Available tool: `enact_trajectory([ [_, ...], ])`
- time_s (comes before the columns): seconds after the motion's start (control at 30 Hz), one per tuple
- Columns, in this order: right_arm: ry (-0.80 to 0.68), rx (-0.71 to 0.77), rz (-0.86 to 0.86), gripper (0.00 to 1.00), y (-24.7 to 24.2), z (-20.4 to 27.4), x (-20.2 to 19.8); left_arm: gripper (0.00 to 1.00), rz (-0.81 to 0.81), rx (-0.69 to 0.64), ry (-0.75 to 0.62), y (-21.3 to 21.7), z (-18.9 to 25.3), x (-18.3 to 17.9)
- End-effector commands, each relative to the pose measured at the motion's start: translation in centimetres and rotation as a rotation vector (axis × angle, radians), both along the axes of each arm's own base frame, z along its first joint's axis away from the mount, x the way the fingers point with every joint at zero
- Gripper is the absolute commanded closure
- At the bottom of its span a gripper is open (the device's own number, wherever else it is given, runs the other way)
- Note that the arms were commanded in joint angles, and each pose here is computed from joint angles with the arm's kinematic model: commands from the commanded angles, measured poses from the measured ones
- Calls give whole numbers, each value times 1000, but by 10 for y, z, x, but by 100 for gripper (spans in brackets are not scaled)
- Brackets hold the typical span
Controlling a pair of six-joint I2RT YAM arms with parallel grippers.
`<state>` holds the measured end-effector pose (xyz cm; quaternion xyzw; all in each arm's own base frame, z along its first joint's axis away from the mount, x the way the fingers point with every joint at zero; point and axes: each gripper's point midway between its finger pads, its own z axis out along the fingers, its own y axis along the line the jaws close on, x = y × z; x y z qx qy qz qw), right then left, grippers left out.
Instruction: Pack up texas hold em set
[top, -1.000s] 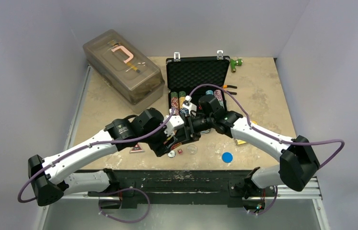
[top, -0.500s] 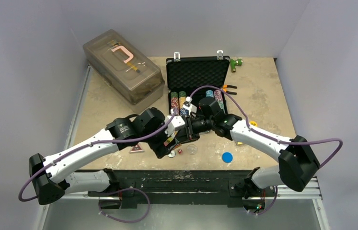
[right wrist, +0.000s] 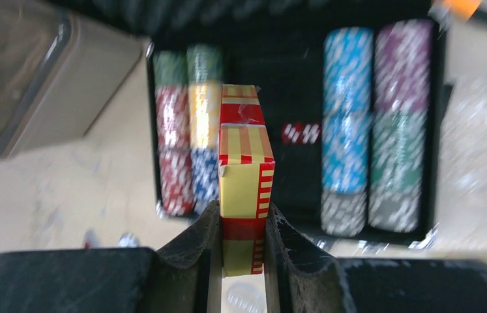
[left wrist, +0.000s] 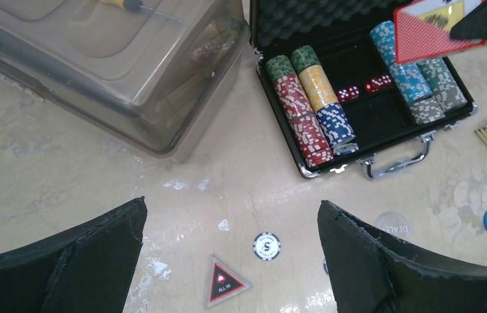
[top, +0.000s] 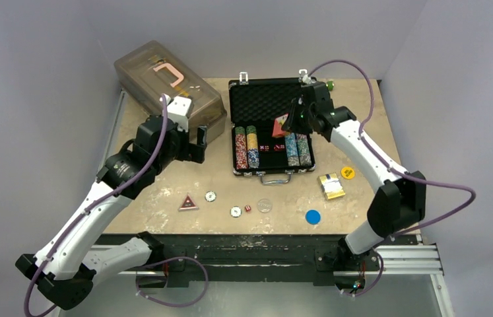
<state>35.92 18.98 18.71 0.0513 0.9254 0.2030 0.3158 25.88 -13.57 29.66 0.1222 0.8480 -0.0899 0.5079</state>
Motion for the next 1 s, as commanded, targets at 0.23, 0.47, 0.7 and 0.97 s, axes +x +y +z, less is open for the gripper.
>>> enact_trajectory([
  [0.23, -98, -208, 61, 100, -9, -17, 62, 0, 37, 104, -56, 13, -38, 16],
  [0.47, -79, -237, 97, 100, -4, -45, 73, 0, 1, 103, -53, 7, -42, 17],
  [0.7, -66, -242, 136, 100, 7, -53, 83, 0, -2, 107, -46, 6, -44, 17],
  [0.97, -67, -244, 155, 100, 20, -56, 89, 0, 6, 126, -36, 7, -49, 19],
])
